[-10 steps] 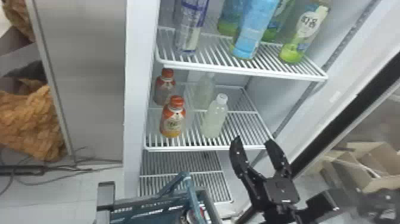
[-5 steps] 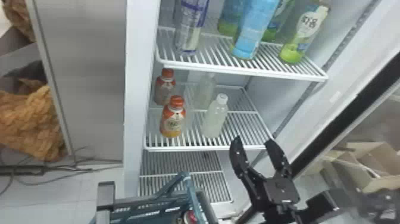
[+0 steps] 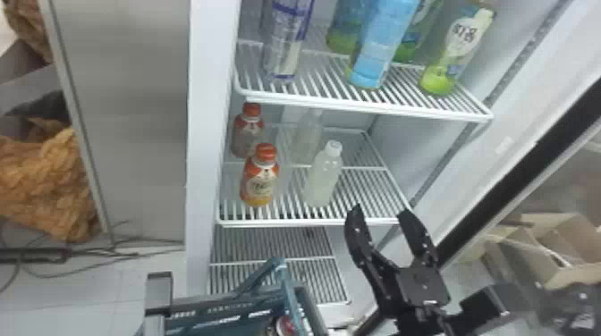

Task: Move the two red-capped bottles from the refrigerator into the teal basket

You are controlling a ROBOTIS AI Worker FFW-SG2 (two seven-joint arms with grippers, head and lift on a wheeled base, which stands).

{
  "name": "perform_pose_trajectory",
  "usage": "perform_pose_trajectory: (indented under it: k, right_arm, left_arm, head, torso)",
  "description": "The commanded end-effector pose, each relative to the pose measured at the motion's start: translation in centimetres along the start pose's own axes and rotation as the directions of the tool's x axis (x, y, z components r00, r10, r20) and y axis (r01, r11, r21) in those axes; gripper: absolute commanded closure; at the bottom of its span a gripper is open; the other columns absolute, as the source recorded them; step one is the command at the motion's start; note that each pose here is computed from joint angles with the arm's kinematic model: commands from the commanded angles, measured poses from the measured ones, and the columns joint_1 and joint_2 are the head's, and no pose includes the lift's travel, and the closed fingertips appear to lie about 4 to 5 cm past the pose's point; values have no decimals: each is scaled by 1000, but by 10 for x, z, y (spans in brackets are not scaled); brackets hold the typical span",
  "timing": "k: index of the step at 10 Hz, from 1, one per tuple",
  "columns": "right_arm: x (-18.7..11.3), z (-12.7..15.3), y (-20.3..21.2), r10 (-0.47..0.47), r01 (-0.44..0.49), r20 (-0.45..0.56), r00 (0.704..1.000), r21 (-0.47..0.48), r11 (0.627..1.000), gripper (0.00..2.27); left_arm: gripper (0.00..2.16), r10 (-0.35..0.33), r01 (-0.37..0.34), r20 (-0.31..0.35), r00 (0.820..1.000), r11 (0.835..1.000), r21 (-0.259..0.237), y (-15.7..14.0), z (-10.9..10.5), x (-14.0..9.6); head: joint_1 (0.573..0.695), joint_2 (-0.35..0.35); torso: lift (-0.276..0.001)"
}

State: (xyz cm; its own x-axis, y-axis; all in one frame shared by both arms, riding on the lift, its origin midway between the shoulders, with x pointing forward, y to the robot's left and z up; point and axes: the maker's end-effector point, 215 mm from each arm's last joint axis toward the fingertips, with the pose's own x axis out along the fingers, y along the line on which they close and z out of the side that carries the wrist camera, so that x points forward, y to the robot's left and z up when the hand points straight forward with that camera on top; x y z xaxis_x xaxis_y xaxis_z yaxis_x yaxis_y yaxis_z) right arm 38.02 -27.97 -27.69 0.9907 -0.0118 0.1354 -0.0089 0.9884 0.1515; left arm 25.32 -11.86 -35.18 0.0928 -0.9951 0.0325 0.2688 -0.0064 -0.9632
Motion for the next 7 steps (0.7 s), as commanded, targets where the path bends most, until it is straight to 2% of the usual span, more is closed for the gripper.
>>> perform_pose_trajectory:
  k: [1,7]
  right_arm:
    - [0,-1,0,-1,1,-2,1000,1,1000,206]
    - [0,-5,-3,-3,3,-8,1000,-3,1000,206]
  left_arm:
    - [1128,0,0,1,1000,1000,1,0,0,0]
    - [1128,-1,1,1,1000,1000,-2,0,-1,0]
  head:
    - [695,-350]
    - [695,-350]
  torso:
    - [-228]
    - [-228]
